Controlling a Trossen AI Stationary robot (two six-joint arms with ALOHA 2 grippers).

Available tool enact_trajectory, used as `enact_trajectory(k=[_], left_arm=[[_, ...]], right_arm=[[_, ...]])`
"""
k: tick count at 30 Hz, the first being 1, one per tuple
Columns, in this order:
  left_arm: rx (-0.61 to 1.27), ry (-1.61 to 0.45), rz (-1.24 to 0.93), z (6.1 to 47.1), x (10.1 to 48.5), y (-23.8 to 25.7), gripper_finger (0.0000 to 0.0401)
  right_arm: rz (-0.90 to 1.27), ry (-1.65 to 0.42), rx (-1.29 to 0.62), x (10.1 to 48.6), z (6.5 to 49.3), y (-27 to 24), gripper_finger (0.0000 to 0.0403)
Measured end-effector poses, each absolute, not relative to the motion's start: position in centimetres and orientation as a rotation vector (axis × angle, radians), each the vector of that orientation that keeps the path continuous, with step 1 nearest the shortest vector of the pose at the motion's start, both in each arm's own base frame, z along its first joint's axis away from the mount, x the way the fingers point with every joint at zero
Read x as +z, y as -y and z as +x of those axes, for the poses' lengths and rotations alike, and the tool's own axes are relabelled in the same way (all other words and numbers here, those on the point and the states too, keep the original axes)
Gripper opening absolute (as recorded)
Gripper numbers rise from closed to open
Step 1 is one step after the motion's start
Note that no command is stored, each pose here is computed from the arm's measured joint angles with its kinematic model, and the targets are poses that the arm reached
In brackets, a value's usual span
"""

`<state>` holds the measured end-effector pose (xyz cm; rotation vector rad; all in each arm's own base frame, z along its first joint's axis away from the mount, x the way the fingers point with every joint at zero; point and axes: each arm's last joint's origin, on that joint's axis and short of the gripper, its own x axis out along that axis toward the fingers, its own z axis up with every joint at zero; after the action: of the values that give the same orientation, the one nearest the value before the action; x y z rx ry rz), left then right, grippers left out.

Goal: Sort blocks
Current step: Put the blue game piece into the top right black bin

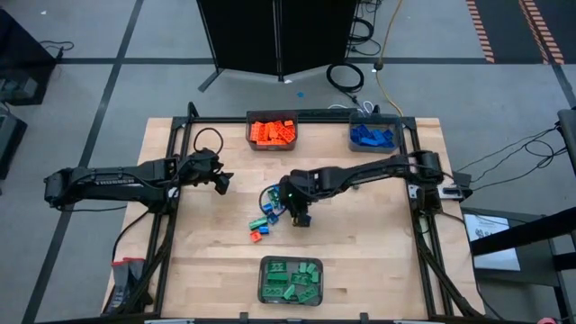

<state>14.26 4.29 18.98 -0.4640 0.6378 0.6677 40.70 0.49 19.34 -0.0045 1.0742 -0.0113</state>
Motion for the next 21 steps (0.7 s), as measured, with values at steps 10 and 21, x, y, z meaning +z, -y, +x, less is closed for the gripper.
enact_trajectory(k=[10,21], left_arm=[[0.667,-0.640,-0.465,14.3,19.0,-4.3,0.0270],[0.669,-0.635,-0.473,14.3,19.0,-4.3,0.0270]], right_arm=[[0.012,-1.066,-0.322,25.3,31.0,6.8,0.0111],[0.325,-1.027,-0.937,22.6,18.5,15.9,0.0111]])
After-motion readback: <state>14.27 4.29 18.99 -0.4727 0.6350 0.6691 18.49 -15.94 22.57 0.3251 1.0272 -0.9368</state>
